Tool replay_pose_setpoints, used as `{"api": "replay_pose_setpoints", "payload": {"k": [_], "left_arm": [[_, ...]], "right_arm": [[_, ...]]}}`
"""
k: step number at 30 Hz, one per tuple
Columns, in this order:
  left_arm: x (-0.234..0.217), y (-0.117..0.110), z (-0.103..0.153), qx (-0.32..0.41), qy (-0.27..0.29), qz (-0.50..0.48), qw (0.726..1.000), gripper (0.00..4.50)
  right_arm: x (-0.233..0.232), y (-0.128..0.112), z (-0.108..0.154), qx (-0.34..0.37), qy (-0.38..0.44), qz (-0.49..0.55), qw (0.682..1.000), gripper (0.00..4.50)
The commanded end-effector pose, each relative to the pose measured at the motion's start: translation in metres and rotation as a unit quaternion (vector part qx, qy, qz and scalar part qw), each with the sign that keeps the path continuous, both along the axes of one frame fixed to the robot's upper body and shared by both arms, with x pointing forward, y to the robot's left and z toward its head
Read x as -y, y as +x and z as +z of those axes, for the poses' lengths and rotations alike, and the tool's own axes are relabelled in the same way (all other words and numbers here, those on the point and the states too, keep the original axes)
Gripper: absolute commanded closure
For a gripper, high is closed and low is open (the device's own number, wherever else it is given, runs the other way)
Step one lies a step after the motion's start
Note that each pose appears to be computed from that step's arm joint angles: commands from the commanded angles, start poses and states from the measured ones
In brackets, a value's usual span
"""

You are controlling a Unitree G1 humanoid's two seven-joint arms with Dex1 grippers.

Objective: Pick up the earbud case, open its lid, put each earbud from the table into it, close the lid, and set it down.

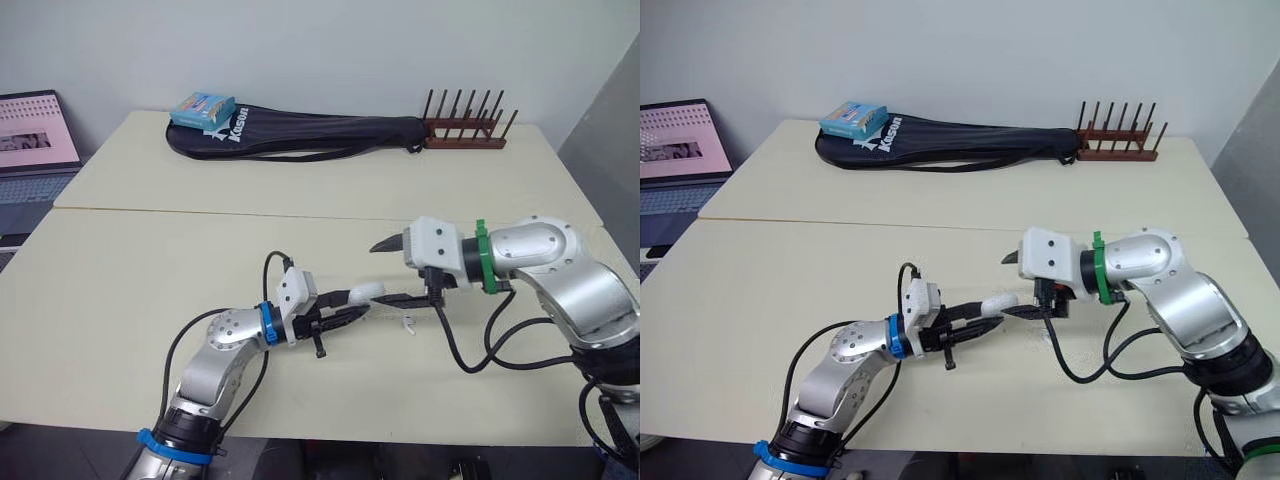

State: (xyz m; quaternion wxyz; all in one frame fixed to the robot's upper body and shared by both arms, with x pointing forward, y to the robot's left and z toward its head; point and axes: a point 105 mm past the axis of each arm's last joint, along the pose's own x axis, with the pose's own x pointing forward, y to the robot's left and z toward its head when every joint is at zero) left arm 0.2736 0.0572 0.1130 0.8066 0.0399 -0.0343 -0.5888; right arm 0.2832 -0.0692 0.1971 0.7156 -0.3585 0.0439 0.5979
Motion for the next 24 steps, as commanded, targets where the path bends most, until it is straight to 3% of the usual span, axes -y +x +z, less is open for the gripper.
{"api": "replay_pose_setpoints", "payload": {"k": [1, 14, 24], "left_arm": [[0.005, -0.003, 0.013, 0.025, -0.013, -0.01, 1.0, 3.75], [0.006, -0.003, 0.019, 0.007, -0.026, -0.022, 0.999, 3.75], [0.004, -0.007, 0.013, 0.018, 0.0, -0.041, 0.999, 3.75]], "right_arm": [[-0.003, 0.001, 0.008, 0.019, -0.004, 0.003, 1.0, 0.61], [-0.001, 0.008, -0.002, 0.034, -0.024, -0.008, 0.999, 0.61], [0.004, 0.014, 0.003, 0.038, -0.016, -0.017, 0.999, 0.61]]}}
